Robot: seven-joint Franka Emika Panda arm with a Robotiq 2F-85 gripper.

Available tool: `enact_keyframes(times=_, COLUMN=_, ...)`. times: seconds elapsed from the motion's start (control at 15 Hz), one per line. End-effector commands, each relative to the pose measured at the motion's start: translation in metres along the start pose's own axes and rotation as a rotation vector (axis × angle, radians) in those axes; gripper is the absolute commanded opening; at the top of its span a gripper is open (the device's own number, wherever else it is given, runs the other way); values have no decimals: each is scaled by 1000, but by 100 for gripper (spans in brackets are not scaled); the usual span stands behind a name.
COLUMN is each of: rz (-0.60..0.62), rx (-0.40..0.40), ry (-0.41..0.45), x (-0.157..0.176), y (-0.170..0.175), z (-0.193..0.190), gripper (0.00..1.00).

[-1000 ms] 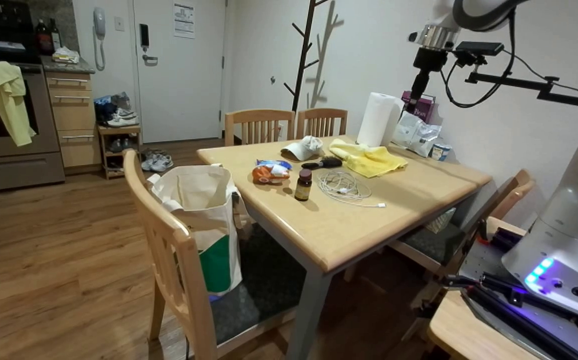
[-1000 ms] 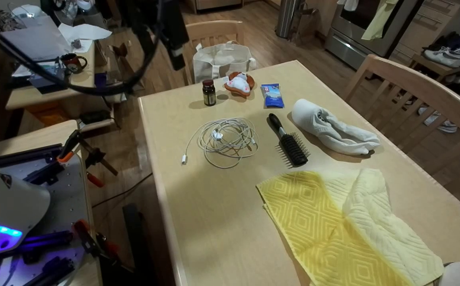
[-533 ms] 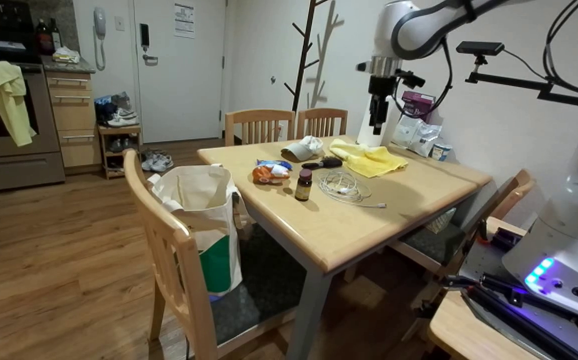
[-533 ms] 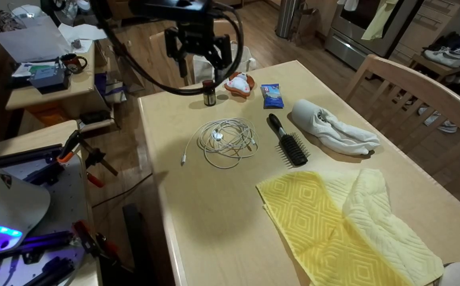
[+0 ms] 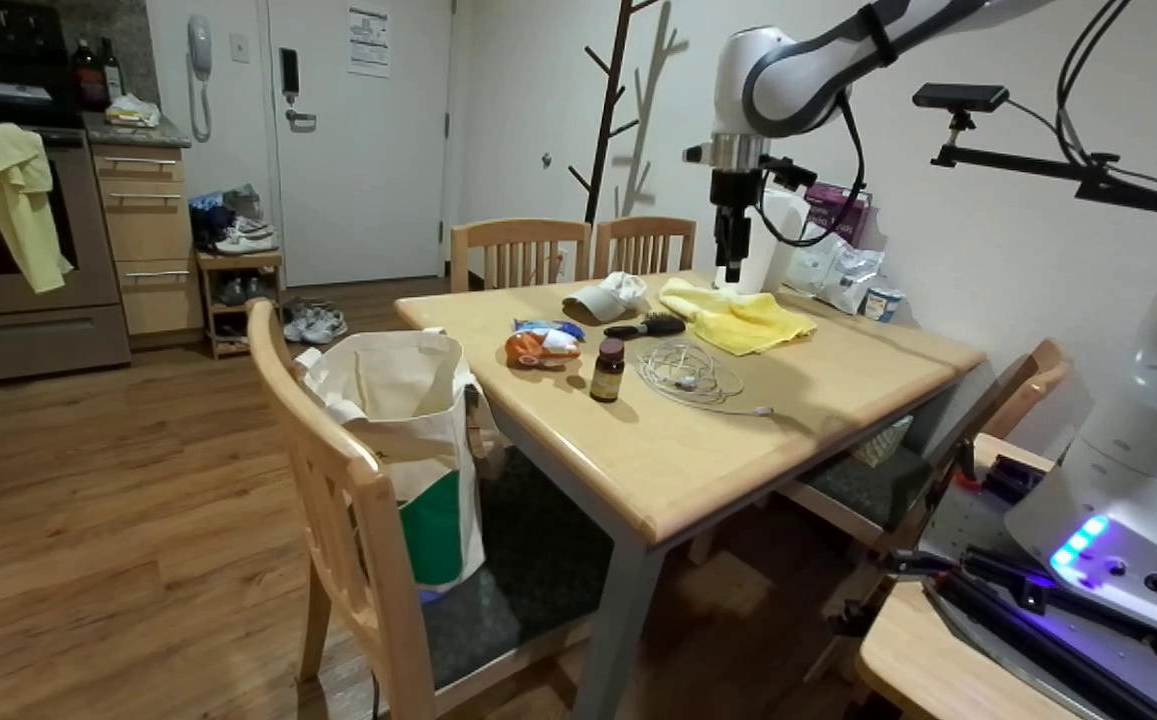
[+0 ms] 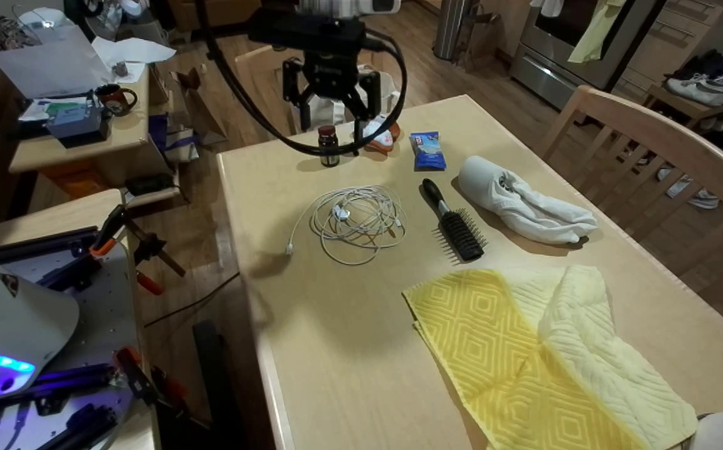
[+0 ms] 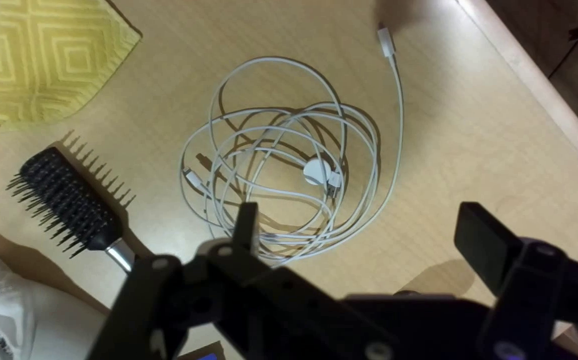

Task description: Put the charger into the bag on the chair.

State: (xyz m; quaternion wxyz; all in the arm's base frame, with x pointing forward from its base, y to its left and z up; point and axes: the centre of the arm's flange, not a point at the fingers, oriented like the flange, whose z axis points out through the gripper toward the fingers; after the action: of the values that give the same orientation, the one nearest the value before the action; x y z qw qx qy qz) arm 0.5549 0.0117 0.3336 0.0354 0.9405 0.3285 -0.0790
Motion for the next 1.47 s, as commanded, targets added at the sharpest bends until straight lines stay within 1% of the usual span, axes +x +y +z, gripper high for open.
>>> enact_keyframes(times=0.0, rz=-37, rx=77, ry=-30, x=31, y=11, z=59, gripper=100)
enact_keyframes(times=0.07, rz=-39, rx=89, ry=-45, x=37, y=10, z=79, gripper=100)
enact_keyframes(times=0.2, rz=-62, rx=103, ry=-47, x=49, y=11, z=114, gripper=100)
enact_keyframes(times=0.33, rz=-93, rx=113, ry=-26, x=60, y=12, z=141, gripper=100)
enact_keyframes(times=0.67, rz=-129, rx=121, ry=14, x=79, y=15, z=182, gripper=100)
enact_keyframes(times=0.87, rz=-124, rx=140, ry=-6, x=83, y=15, z=206, gripper=100)
enact_keyframes(times=1.0, rz=-123, rx=155, ry=-26, x=79, y=17, z=211, gripper=100)
enact_keyframes(times=1.07, rz=-119, rx=158, ry=-26, x=79, y=19, z=214, gripper=79)
enact_keyframes(times=1.2, rz=-120, rx=169, ry=-29, x=79, y=21, z=216, gripper=68)
enact_keyframes(times=1.4, rz=-129, rx=178, ry=-29, x=86, y=20, z=203, gripper=49)
